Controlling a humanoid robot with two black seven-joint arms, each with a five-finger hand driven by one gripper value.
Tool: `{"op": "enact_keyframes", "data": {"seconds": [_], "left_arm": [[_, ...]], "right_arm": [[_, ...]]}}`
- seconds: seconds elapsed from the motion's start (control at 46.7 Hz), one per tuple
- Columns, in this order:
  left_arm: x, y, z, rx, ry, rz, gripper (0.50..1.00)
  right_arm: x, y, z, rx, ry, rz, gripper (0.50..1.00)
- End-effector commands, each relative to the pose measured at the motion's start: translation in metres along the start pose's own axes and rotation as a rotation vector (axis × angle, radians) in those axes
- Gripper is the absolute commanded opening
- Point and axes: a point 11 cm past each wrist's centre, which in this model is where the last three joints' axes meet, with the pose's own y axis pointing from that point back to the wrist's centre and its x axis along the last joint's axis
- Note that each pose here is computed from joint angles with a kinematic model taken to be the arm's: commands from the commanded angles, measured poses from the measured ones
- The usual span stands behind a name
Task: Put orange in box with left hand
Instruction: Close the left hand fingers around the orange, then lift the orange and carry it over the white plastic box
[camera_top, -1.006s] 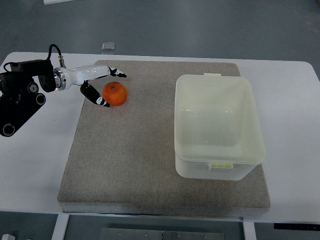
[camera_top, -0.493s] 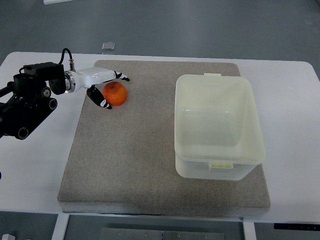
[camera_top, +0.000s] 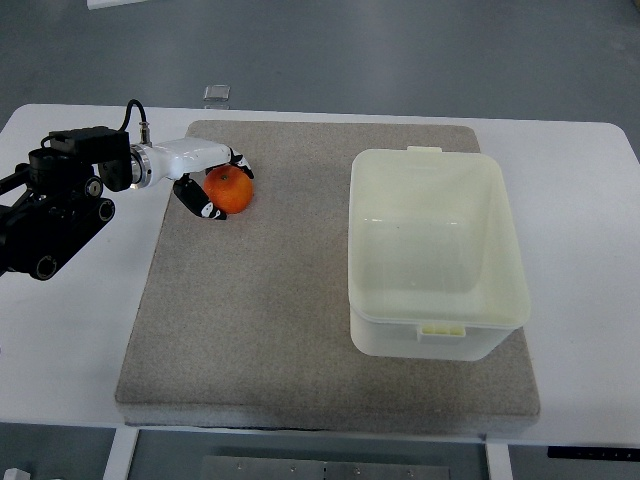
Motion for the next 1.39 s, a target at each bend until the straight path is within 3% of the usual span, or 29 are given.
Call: {"op": "enact_keyframes", "data": {"seconds": [0.0, 0.214, 0.45, 0.621, 0.985, 1.199, 1.37], "left_arm": [[0.006, 0.002, -0.002, 0.003, 0.0, 0.006, 0.5], [0.035, 0.015, 0.004, -0.022, -0.031, 0.059, 0.5], [0.09, 0.055, 0.007, -0.094, 0.026, 0.154, 0.5], [0.109, 0.072, 0.032, -0.179, 0.01, 0.162, 0.5], [0.131, 0.081, 0.112, -0.367, -0.114, 0.136, 0.5], [0.134, 0.068, 0.17, -0.499, -0.145, 0.097, 0.5], [0.114, 0.05, 0.211, -0.581, -0.167, 0.027, 0.5]], "right_arm": [[0.0, 0.0, 0.0, 0.0, 0.0, 0.0, 0.932], [0.0, 0.0, 0.0, 0.0, 0.0, 0.0, 0.932], [0.0, 0.0, 0.0, 0.0, 0.0, 0.0, 0.932], [0.0, 0.0, 0.0, 0.0, 0.0, 0.0, 0.932], [0.0, 0.0, 0.0, 0.0, 0.0, 0.0, 0.932], [0.0, 0.0, 0.0, 0.0, 0.0, 0.0, 0.932], [0.0, 0.0, 0.0, 0.0, 0.0, 0.0, 0.932]]}}
